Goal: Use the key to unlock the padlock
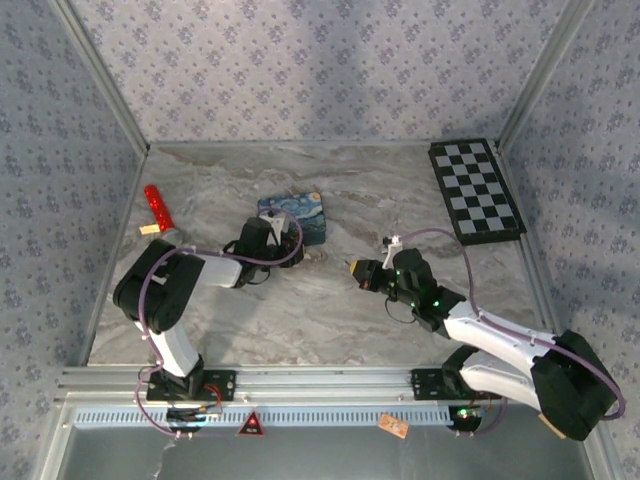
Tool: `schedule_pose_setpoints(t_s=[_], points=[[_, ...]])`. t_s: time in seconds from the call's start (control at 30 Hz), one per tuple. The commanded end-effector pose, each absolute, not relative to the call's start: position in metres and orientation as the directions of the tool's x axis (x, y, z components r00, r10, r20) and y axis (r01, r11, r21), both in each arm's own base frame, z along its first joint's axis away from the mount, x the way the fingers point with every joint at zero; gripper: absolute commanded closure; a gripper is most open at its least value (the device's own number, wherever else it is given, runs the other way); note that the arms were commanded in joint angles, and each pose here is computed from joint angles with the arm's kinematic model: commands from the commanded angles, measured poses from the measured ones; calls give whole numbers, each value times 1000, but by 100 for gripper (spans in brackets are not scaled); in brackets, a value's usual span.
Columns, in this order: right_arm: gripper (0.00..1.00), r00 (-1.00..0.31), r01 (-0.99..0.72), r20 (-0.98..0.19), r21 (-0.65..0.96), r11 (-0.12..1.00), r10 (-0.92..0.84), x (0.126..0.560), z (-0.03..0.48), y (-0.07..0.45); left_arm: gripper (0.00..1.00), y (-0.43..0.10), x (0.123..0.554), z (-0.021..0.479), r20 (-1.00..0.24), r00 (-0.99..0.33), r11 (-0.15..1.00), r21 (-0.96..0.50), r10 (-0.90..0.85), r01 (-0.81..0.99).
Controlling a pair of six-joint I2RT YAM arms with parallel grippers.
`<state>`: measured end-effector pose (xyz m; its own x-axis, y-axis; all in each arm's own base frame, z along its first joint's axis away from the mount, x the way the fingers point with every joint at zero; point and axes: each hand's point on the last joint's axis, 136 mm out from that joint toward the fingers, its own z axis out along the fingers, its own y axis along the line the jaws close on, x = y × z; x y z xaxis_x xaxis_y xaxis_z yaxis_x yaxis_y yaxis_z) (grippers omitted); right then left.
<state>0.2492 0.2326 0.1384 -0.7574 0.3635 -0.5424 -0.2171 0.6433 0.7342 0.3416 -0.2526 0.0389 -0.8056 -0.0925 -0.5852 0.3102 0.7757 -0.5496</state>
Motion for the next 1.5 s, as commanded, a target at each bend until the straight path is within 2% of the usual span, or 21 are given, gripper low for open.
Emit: schedule_pose_setpoints(t_s=[0.0,0.23,0.3,0.37,0.57,0.67,0.77,0.9,1.17,1.47], points=[[100,-732,-244,-571,729,639,372,254,152,236,71,-259,351,40,-603,-791,780,-542,-100,314],[100,-733,-240,-571,725,646,368,253,149,234,81,-260,356,46,-610,-782,774,-553,-124,309],[100,-739,-240,-568,725,645,364,252,147,235,80,-258,359,50,-618,-774,771,-558,-139,307],[100,-740,-243,-568,726,643,361,251,147,237,74,-258,361,52,-619,-772,770,-561,-146,304],[100,-739,-253,-572,724,641,354,249,148,241,73,-258,364,51,-616,-771,770,-567,-161,293],[100,-741,-254,-573,722,644,350,248,148,241,80,-256,364,50,-615,-773,774,-562,-156,291],[100,-741,-256,-576,718,647,345,248,147,241,92,-257,363,52,-608,-778,764,-574,-158,294],[100,-744,-265,-579,714,648,334,248,147,244,100,-265,356,73,-586,-789,699,-642,-182,315],[100,-754,-312,-574,742,594,320,250,161,273,100,-280,332,139,-463,-850,497,-815,-249,298],[100,-733,-334,-566,783,525,378,274,178,304,100,-276,325,162,-328,-903,382,-900,-278,210]])
